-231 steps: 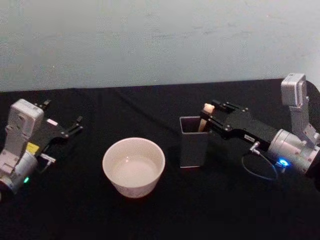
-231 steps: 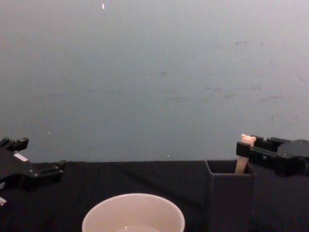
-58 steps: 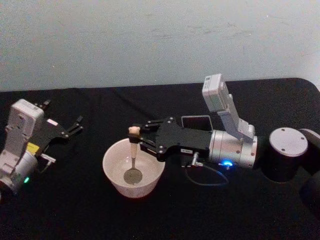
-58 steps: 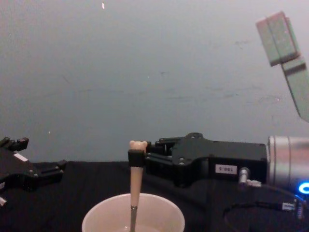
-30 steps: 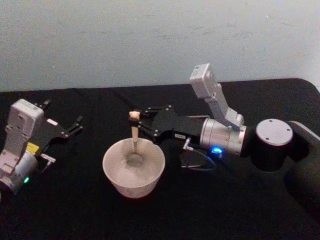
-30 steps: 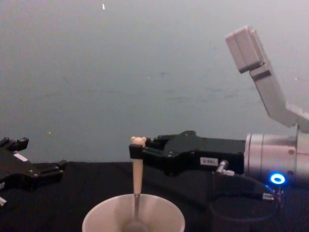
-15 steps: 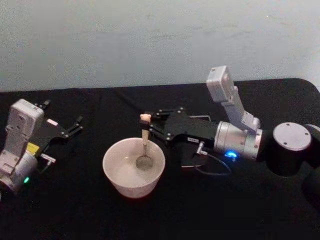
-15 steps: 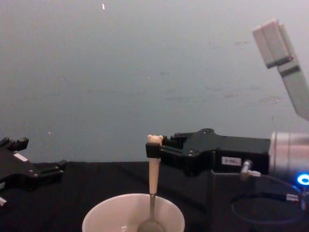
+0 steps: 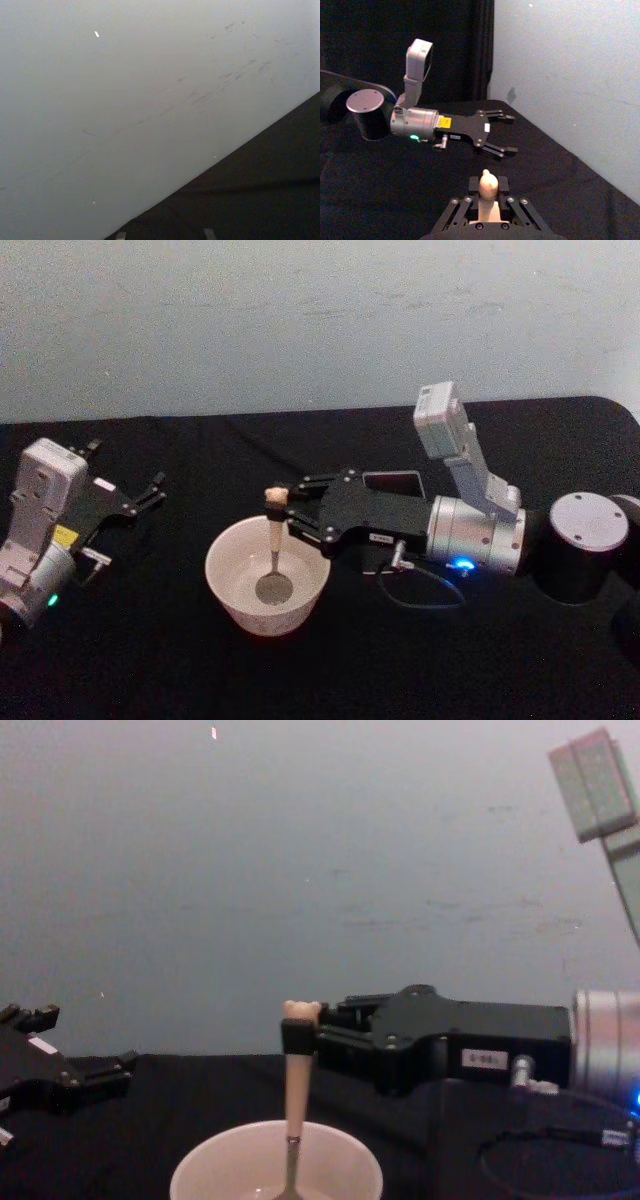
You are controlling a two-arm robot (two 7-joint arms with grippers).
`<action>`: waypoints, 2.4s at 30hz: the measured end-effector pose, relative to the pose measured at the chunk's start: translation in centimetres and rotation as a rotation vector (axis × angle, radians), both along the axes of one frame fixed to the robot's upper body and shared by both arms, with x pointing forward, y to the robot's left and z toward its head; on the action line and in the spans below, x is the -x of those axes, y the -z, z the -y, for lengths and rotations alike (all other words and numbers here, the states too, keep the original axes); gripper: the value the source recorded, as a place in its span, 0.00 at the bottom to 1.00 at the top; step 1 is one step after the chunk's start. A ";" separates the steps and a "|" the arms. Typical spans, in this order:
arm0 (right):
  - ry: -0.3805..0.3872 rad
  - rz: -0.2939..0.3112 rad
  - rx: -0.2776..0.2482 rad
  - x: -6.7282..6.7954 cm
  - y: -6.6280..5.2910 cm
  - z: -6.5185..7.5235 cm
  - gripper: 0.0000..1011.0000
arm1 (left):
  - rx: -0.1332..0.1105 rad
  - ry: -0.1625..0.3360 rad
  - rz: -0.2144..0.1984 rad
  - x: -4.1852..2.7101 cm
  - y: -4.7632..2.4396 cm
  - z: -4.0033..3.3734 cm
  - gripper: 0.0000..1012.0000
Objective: Pick up the stirring spoon with one hand, stir inside the cup, then place it back in its original position.
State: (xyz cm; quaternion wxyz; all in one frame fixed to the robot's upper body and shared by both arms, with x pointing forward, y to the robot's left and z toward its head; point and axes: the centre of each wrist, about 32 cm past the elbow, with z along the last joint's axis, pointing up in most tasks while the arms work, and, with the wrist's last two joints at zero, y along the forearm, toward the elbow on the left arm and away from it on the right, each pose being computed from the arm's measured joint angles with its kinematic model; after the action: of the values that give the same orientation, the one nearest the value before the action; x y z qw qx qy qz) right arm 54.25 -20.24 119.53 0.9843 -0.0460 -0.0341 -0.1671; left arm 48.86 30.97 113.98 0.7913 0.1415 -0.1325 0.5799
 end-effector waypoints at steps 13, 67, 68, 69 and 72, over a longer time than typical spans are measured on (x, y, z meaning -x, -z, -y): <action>-0.034 -0.003 0.024 -0.6 0.2 -2.4 0.21 | 0.000 0.000 0.000 0.00 0.00 0.00 0.99; -0.035 -0.026 0.050 -0.2 0.6 -1.1 0.21 | 0.000 0.000 0.000 0.00 0.00 0.00 0.99; -0.038 -0.028 0.050 -0.2 0.6 -1.3 0.21 | 0.000 0.000 0.000 0.00 0.00 0.00 0.99; -0.039 -0.030 0.050 -0.2 0.7 -1.4 0.21 | 0.000 0.000 0.000 0.00 0.00 0.00 0.99; -0.042 -0.035 0.048 -0.4 0.6 -2.0 0.21 | 0.000 0.000 0.000 0.00 0.00 0.00 0.99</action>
State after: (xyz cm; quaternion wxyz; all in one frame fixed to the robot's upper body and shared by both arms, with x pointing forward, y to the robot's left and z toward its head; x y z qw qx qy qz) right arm 54.61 -18.28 118.88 0.9866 -0.0719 -0.0220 -0.1446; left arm 48.86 30.97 113.98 0.7913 0.1415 -0.1325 0.5799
